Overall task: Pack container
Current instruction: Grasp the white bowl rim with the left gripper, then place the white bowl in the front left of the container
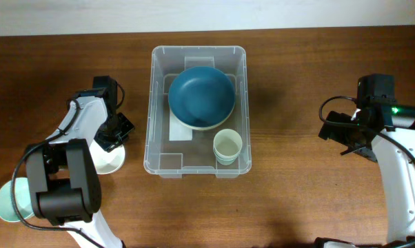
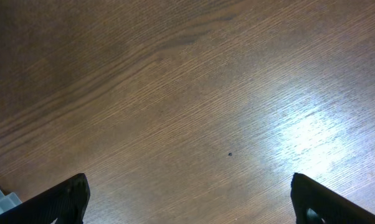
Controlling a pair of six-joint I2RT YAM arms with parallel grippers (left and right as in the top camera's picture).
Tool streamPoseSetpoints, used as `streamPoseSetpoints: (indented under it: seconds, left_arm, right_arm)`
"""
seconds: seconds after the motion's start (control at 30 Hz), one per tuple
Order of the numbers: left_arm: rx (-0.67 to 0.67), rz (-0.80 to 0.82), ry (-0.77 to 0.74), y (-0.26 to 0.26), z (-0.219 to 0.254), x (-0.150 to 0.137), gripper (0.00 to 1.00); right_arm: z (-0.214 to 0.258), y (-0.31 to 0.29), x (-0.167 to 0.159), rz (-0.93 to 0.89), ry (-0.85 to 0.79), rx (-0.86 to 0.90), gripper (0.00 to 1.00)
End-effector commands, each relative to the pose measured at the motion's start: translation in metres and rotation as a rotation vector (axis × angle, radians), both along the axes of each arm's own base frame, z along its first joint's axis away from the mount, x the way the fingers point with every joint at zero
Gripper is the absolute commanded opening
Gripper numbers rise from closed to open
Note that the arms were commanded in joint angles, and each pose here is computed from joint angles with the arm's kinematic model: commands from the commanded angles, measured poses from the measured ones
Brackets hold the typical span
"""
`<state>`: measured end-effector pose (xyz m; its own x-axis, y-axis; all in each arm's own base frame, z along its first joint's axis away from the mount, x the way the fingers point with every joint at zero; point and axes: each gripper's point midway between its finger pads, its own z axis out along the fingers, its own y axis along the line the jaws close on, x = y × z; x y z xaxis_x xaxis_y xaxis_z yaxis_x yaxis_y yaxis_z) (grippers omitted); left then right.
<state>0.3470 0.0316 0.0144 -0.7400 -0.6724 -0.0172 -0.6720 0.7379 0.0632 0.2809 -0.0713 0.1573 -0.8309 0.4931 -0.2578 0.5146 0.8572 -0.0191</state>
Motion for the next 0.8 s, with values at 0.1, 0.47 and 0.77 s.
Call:
streamPoseSetpoints:
  seconds: [0.1,0.47,0.77]
  left_arm:
    - [0.021,-0.104,-0.033,0.006,0.014,0.018,0.01]
    - [0.101,-0.203,-0.176,-0.018,0.161,0.043,0.01]
    - [0.019,-0.439,-0.405,-0.146,0.227,0.028,0.01]
  right_arm:
    - [0.009,-0.003,0.002,-0.015,-0.032,-0.006,0.99]
    - [0.009,-0.003,0.002,-0.015,-0.032,-0.006,0.99]
    - [0.009,-0.002,0.002,-0.015,-0.032,-0.005,0.99]
